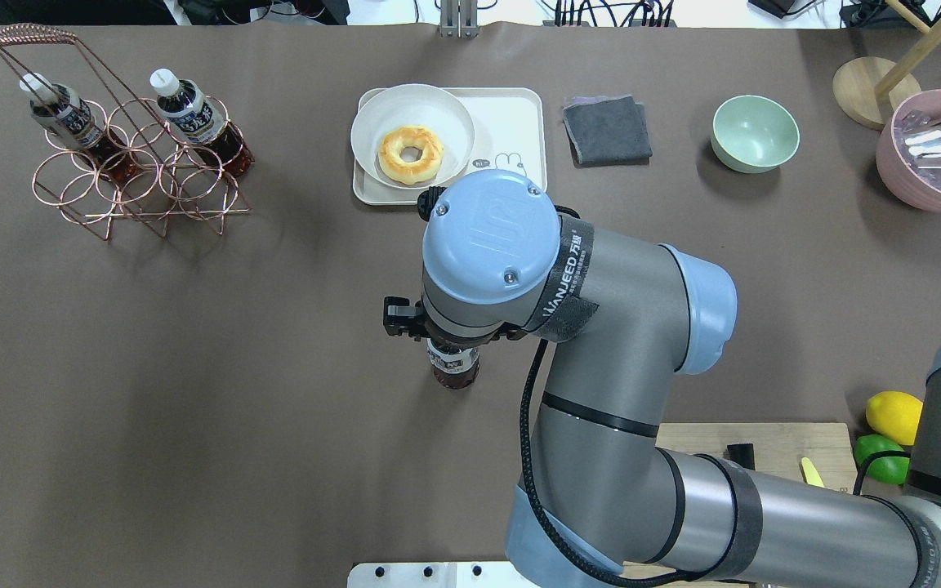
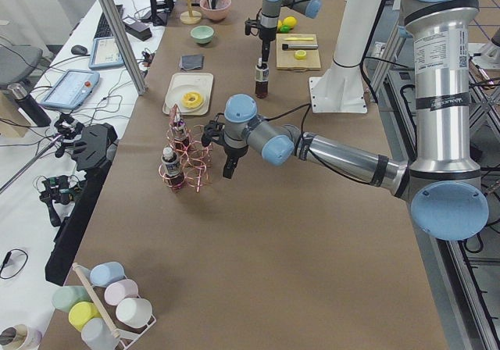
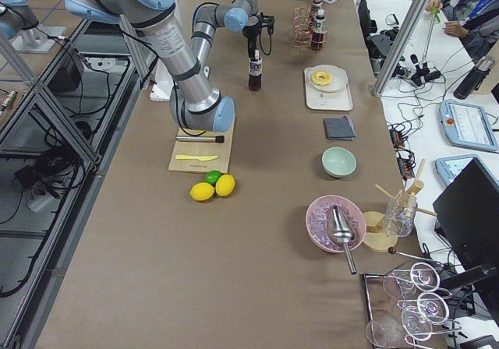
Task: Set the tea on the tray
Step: 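Grasp the tea bottle with the right gripper and lift it, then carry the bottle with the right gripper onto the white tray beside the donut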
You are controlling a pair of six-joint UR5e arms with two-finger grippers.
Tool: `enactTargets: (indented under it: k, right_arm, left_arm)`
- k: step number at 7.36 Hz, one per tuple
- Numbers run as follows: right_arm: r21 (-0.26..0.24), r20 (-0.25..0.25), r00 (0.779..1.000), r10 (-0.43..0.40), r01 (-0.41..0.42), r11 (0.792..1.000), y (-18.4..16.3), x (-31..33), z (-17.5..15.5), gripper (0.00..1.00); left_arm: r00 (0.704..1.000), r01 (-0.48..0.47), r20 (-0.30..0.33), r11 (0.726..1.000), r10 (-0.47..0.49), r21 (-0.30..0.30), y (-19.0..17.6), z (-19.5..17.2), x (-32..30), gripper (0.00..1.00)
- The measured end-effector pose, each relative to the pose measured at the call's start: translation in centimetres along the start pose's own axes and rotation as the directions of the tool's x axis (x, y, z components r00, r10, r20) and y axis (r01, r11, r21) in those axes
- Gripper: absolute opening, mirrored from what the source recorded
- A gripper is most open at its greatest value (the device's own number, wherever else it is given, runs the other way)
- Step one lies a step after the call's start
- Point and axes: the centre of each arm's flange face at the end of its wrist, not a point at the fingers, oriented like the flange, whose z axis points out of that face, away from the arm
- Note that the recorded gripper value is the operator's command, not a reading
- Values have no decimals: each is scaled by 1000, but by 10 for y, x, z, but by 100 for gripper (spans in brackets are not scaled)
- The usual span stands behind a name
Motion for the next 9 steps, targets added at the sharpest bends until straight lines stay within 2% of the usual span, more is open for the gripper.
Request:
enactTargets:
  k: [2, 3, 7, 9]
  right_arm:
    - [7, -8, 1000, -2, 2, 1000, 0, -4, 1, 9]
    - [9, -9, 1000, -2, 2, 1000, 0, -7, 0, 0]
    - [27, -21, 1000, 0, 1, 1000, -15, -10, -17, 0]
    - [61, -42, 999, -7, 10, 998, -61, 3, -38, 0]
  left_arm:
    - [1000, 1, -2, 1000, -1, 5, 5, -1, -2, 95]
    - [1000, -1, -3, 1000, 1, 8, 8, 0, -4, 95]
    - [1000, -5, -2, 1000, 5, 9, 14, 3, -10, 95]
    - [1000, -7, -5, 1000, 7, 18, 39, 4, -24, 96]
